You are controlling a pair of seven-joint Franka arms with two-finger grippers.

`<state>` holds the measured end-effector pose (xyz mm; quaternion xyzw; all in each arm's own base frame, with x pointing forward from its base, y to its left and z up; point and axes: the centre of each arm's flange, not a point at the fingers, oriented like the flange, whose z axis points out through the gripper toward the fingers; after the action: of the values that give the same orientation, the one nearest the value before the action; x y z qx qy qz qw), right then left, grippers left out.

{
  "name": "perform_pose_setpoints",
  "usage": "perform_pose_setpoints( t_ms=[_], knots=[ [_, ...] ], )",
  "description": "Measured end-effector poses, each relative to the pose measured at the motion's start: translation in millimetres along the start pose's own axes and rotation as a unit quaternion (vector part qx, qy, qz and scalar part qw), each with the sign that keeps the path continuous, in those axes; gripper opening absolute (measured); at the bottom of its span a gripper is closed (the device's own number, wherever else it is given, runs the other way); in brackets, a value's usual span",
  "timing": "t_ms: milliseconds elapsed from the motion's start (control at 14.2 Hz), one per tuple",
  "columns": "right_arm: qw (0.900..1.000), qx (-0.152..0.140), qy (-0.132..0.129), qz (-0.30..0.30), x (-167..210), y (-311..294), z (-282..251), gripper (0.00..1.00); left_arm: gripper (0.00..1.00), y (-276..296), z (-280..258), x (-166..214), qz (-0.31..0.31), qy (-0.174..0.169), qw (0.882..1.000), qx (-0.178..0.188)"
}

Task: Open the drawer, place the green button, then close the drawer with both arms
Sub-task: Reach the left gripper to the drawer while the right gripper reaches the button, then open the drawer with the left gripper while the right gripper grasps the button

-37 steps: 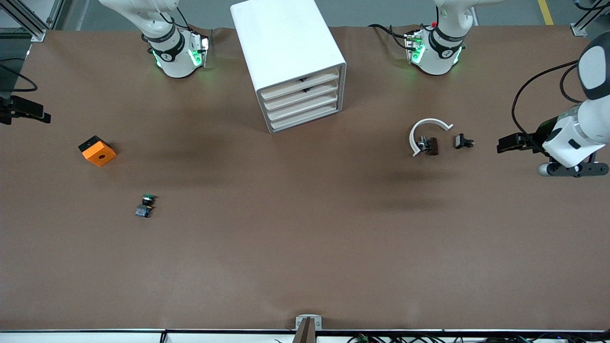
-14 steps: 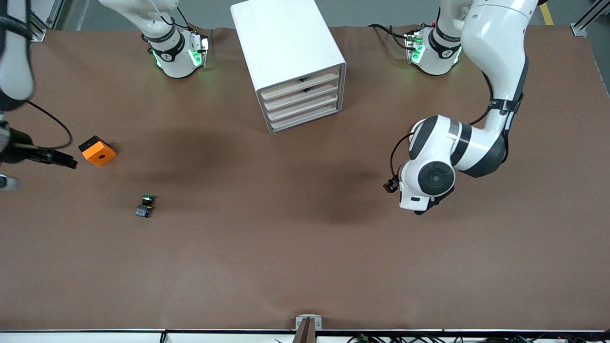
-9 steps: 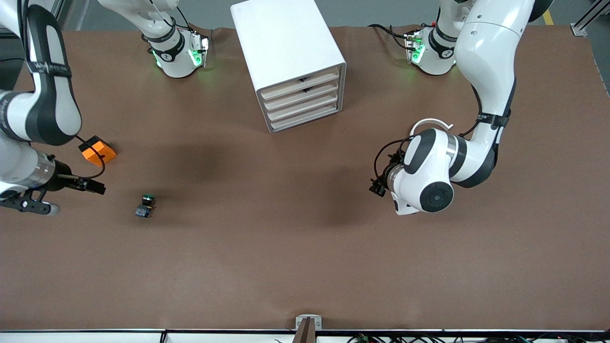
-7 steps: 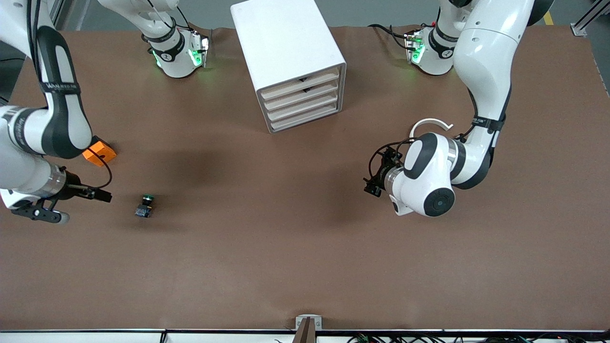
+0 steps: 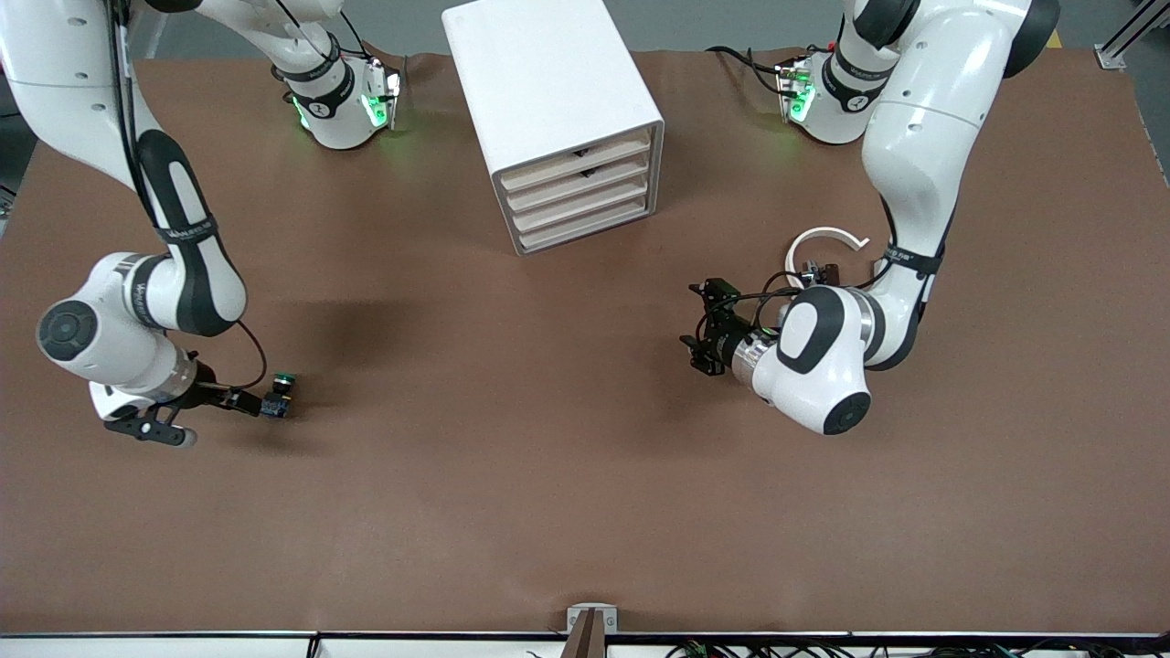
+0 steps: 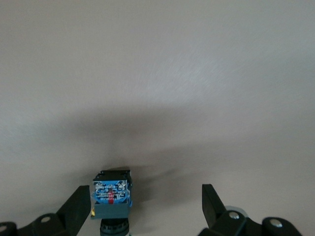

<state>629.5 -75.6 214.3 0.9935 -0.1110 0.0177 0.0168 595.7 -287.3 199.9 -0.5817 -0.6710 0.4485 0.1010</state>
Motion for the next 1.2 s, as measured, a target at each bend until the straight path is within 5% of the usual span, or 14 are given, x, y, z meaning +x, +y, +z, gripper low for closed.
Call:
perform_pose_setpoints(
  t_ms=[211, 423, 915, 1197],
  knots=[
    [1.000, 0.000, -0.006, -0.010, -6.3, -14.7, 8.9, 1.00, 1.00, 9.3, 30.3, 9.7, -0.058, -0.038, 0.995, 0.075],
    [1.000, 0.000, -0.002, -0.012, -10.8, -26.3, 18.0, 1.00, 1.00, 3.0, 72.1, 4.3, -0.099, -0.027, 0.983, 0.152],
    [1.000, -0.002, -0.011, -0.013, -16.3, -27.0, 32.8, 1.00, 0.96, -24.2, 149.5, -14.4, -0.115, 0.019, 0.967, 0.225],
    [1.000, -0.003, -0.018, -0.013, -20.7, -26.5, 38.0, 0.88, 0.56, -31.9, 177.9, -15.9, -0.118, 0.040, 0.963, 0.241]
  ],
)
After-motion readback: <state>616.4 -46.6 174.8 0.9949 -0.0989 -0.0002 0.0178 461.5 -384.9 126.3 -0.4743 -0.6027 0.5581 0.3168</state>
